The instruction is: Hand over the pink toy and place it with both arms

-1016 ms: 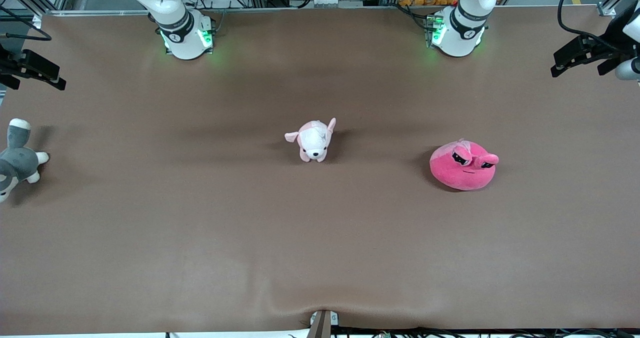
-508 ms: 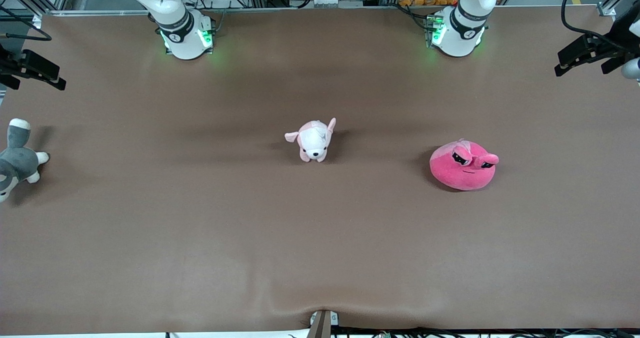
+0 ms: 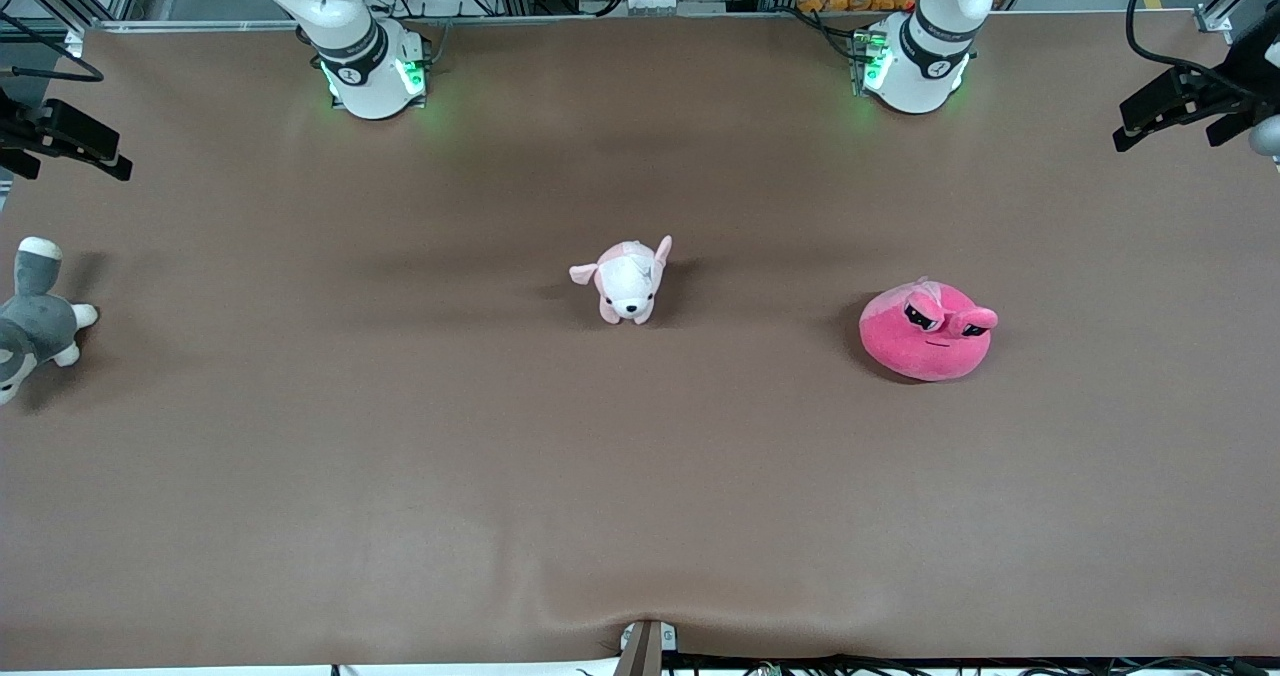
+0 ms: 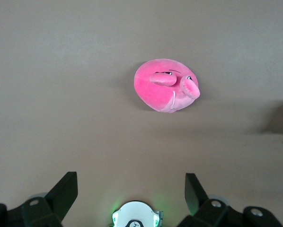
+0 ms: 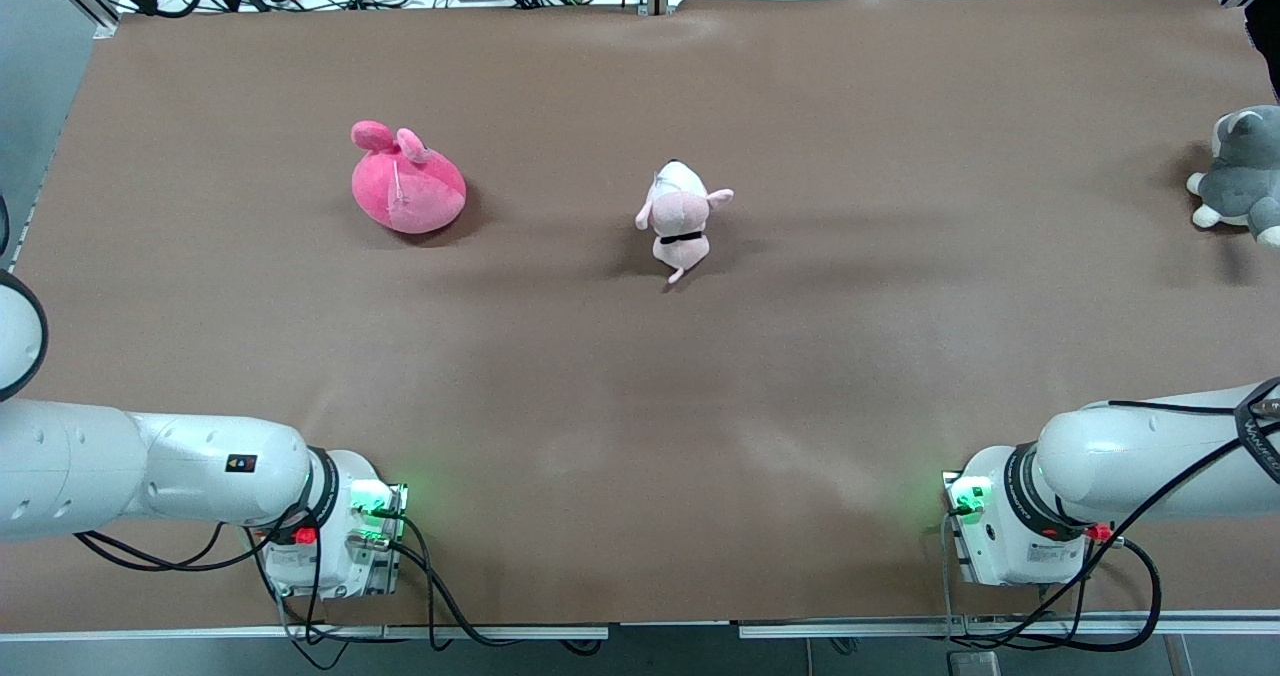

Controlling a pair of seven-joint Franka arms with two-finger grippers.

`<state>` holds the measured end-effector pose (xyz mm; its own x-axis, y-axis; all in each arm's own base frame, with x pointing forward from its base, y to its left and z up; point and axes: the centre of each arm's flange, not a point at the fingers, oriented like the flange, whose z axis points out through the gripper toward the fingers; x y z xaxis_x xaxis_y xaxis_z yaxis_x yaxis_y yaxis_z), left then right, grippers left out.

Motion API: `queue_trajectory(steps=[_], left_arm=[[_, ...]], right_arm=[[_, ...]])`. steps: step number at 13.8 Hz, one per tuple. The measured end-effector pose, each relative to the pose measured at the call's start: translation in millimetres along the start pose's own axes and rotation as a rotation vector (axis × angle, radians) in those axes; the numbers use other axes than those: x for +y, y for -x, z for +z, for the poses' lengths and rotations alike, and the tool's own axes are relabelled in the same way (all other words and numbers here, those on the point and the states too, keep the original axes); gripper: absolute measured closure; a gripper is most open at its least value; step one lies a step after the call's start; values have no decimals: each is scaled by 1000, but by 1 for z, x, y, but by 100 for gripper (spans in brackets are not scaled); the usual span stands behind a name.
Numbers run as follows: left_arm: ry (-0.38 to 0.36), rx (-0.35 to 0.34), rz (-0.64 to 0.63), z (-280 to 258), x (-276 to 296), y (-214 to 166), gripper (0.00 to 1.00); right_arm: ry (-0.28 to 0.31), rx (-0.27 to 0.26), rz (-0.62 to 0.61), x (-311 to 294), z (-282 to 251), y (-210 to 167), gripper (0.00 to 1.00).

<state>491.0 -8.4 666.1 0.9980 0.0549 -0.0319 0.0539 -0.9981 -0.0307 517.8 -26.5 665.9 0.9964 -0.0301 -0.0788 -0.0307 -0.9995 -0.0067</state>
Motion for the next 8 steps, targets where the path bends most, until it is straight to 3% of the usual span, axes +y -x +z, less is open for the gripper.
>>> queue_trajectory(steps=[8], left_arm=[[0,-7,-7,0,-4,3,0]], right_arm=[[-1,-1,4,2,0,0,0]])
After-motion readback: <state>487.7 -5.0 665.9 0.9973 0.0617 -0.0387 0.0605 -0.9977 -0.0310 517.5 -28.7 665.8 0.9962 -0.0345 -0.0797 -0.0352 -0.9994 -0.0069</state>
